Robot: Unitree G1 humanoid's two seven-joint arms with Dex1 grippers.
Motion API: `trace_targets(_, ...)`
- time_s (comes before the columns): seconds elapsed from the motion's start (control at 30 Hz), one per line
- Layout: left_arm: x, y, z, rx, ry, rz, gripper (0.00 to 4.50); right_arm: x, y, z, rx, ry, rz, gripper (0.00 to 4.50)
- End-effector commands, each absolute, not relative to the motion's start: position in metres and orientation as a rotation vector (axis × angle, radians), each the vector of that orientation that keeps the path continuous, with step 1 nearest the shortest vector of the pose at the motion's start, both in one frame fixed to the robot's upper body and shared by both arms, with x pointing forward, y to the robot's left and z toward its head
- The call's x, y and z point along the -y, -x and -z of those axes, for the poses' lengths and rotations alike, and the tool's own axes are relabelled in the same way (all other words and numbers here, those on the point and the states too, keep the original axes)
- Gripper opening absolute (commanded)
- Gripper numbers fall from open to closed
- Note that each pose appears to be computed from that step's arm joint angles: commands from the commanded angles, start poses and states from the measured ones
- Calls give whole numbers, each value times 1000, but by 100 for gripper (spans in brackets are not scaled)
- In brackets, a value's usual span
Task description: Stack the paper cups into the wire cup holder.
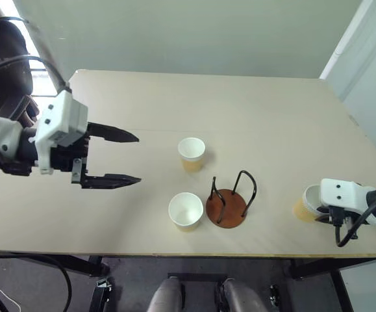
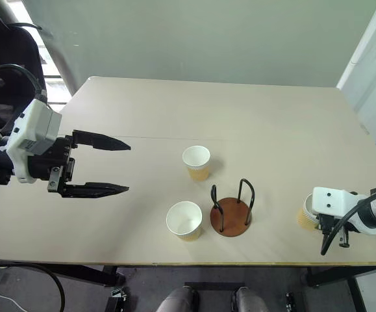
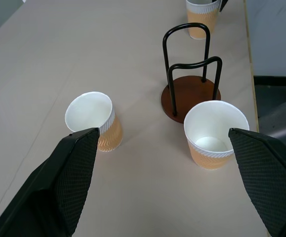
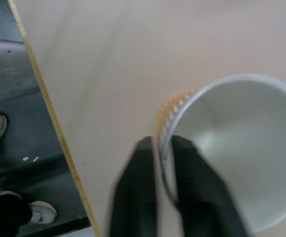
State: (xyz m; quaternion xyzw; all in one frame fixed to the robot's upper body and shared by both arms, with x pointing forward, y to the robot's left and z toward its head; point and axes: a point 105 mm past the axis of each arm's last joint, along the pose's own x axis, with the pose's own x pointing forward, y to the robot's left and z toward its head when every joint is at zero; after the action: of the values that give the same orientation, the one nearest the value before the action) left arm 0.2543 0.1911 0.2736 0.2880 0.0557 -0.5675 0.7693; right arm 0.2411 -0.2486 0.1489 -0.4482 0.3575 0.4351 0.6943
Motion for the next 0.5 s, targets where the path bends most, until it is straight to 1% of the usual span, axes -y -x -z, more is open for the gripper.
trace_targets(0.03, -194, -251, -283, -87, -655, 1202, 450, 246, -240, -160, -784, 1031, -1010, 3)
trace_targets(0.1, -194, -250, -283, -88, -655, 1199, 450, 245, -238, -165, -777, 1033, -1039, 3)
trace_targets(0.17, -195, -249, -283, -88, -654, 1198, 450, 242, -240, -177, -741, 1037, -1059, 3)
trace_targets(0.27, -196, -247, -285, -80, -660, 1196, 450, 231, -242, -205, -627, 1022, -1117, 3)
trace_targets(0.43, -195, -238, -311, 40, -632, 1204, 450, 210, -248, -267, -373, 980, -1178, 3)
trace_targets(0.5, -195, -234, -322, 90, -610, 1212, 450, 203, -249, -281, -308, 974, -1207, 3)
